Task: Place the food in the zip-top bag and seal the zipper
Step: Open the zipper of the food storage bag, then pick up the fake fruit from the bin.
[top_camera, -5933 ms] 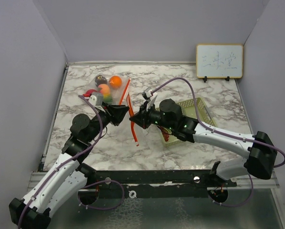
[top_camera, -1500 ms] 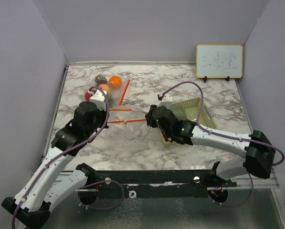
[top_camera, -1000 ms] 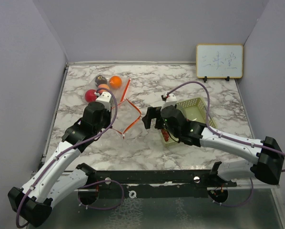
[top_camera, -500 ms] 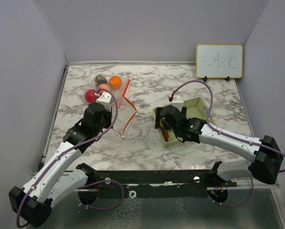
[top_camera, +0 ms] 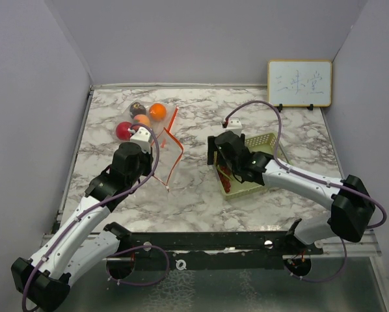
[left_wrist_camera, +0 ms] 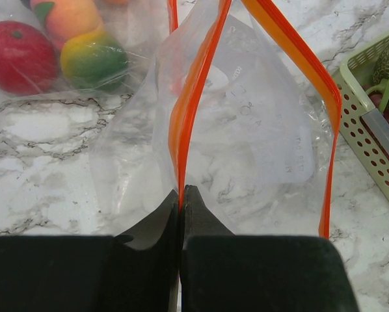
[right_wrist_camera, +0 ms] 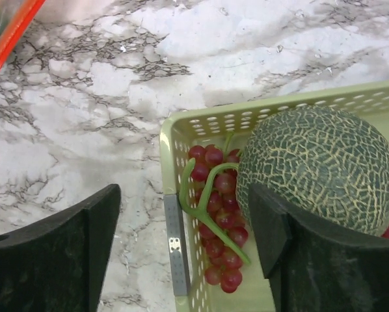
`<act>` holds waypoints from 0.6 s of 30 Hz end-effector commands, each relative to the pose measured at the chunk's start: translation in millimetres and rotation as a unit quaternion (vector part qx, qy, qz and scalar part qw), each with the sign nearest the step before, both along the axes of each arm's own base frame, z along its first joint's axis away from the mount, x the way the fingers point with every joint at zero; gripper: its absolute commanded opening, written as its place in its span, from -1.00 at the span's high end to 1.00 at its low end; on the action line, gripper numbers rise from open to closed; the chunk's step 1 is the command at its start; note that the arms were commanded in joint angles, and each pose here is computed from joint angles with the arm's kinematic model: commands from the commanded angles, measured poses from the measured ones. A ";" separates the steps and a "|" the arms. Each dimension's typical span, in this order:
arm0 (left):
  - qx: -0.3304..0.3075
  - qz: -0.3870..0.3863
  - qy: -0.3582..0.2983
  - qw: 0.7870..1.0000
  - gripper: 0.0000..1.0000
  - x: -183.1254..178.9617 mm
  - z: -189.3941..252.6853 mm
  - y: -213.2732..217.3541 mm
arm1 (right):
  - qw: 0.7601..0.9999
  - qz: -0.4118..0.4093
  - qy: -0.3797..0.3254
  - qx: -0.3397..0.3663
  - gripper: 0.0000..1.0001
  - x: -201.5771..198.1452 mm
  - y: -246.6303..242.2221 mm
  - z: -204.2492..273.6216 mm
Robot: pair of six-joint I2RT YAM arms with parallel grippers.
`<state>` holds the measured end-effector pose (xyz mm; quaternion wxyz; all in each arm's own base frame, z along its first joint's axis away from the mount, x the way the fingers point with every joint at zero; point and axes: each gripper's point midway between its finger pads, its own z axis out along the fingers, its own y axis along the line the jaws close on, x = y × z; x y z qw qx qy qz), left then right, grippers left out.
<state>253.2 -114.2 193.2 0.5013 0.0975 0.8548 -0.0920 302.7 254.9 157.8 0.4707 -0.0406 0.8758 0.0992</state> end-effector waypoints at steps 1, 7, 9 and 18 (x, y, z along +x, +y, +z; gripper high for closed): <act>-0.006 -0.006 -0.010 1.000 1.00 1.9 2.6 -1.7 | 1.000 -0.005 -0.014 0.013 -0.35 16.4 18.9 2.4; -0.007 -0.009 -0.007 1.000 1.00 0.9 0.4 -2.9 | 0.999 -0.051 -0.013 -0.001 0.22 32.8 18.2 -22.6; -0.006 -0.009 -0.006 1.000 1.00 0.3 -0.8 -2.3 | 0.998 -0.055 -0.008 -0.001 0.23 36.3 20.3 -28.9; -0.005 -0.010 -0.008 1.000 1.00 -0.5 -2.2 -1.7 | 0.997 -0.081 -0.008 -0.010 0.41 42.9 12.2 -48.4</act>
